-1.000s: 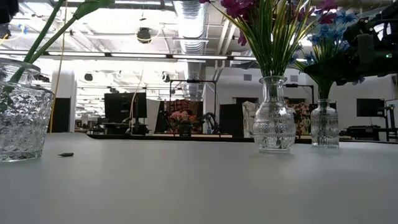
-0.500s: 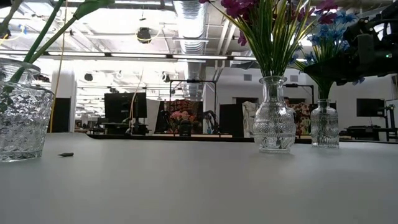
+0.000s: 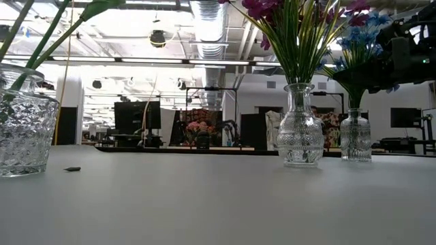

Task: Sort flowers into vase by color
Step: Put the pink tulip into the bottom transparent vase

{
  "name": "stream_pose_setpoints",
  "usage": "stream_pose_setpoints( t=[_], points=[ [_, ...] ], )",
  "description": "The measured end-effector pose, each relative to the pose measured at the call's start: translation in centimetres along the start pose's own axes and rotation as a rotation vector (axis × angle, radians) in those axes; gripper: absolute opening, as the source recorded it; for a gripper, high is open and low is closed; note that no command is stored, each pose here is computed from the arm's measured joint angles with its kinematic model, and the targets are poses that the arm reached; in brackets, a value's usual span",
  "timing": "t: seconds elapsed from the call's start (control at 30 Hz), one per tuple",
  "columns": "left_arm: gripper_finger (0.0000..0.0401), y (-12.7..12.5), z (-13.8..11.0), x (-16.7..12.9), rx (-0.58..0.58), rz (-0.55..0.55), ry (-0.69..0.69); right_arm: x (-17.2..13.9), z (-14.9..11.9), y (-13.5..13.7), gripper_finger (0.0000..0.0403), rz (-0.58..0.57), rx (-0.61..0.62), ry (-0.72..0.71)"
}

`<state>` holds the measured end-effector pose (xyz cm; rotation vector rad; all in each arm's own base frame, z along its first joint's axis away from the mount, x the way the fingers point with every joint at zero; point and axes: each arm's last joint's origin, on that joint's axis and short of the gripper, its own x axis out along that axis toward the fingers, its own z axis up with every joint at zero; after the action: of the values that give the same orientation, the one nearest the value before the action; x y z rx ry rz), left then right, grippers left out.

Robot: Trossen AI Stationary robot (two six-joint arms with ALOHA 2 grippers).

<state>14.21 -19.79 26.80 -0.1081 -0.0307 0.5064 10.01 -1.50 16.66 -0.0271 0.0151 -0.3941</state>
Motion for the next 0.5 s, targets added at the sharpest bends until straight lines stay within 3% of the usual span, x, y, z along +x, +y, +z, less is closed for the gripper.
stream_pose_setpoints(
  t=[0.5],
  points=[
    [0.0,-0.19,-0.23,0.28,0.027,0.009,0.001,0.0,-0.01,0.0,0.0033,0.0,0.0,0.0]
  ],
)
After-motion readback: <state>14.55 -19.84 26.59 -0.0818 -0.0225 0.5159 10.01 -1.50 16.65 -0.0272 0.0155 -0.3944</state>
